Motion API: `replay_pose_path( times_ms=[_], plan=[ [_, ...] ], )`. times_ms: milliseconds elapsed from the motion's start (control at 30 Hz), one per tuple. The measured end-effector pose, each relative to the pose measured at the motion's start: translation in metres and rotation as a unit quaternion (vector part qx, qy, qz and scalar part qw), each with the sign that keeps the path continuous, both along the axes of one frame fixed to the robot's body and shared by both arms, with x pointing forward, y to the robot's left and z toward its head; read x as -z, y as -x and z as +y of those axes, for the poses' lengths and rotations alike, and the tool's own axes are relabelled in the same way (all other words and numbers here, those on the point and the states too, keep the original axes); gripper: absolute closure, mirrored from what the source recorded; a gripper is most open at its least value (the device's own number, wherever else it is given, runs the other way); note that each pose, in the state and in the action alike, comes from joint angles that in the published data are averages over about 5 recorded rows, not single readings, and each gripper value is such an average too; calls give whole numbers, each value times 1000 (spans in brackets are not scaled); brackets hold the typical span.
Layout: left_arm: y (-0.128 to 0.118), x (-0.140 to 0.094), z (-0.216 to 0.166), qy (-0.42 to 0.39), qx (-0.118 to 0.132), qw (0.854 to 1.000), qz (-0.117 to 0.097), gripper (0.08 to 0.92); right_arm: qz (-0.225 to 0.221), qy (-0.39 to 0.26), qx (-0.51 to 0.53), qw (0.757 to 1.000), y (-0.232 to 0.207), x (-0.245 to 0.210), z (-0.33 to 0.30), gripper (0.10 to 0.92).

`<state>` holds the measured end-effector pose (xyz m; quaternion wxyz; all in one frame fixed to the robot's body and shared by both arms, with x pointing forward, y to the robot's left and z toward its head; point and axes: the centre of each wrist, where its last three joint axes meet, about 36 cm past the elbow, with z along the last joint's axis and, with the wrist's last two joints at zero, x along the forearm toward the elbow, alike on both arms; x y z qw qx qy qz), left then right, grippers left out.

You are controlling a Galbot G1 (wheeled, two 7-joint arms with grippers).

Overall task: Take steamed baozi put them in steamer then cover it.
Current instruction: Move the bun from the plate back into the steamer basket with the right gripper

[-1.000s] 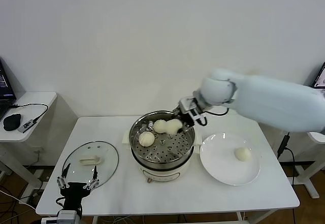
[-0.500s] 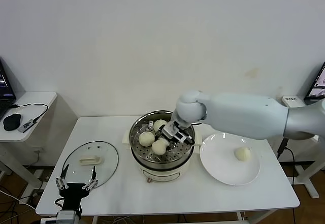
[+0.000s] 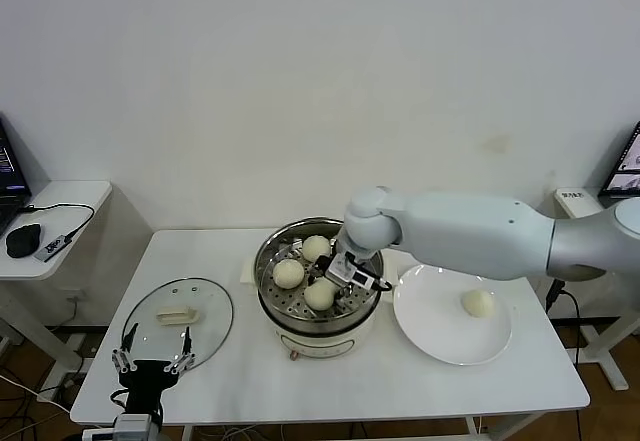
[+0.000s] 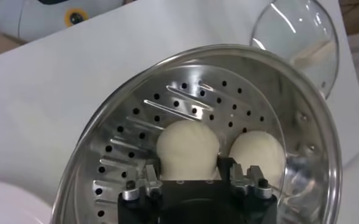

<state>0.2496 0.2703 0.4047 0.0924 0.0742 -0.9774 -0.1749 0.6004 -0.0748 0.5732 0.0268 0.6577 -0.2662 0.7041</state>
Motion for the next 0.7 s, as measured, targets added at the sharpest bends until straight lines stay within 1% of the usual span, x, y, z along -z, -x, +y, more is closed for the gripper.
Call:
replay_pose_path(
  times_ms=[233,300,567,700],
  plan=[
    [1,0,0,0,0,1000,0,177,-3,-2,-8,1000,2,-4,0,427],
    [1,-1,0,0,0,1000,0,177,-5,-2,-8,1000,2,-7,-1,413],
    [0,-3,-2,1,2,1000,-4,177,-18,-10,-1,1000,-2,-31,-10,225],
    [0,-4,-2,0,3,1000,-5,177,-22,-18,8,1000,-2,-47,-17,201]
  ],
)
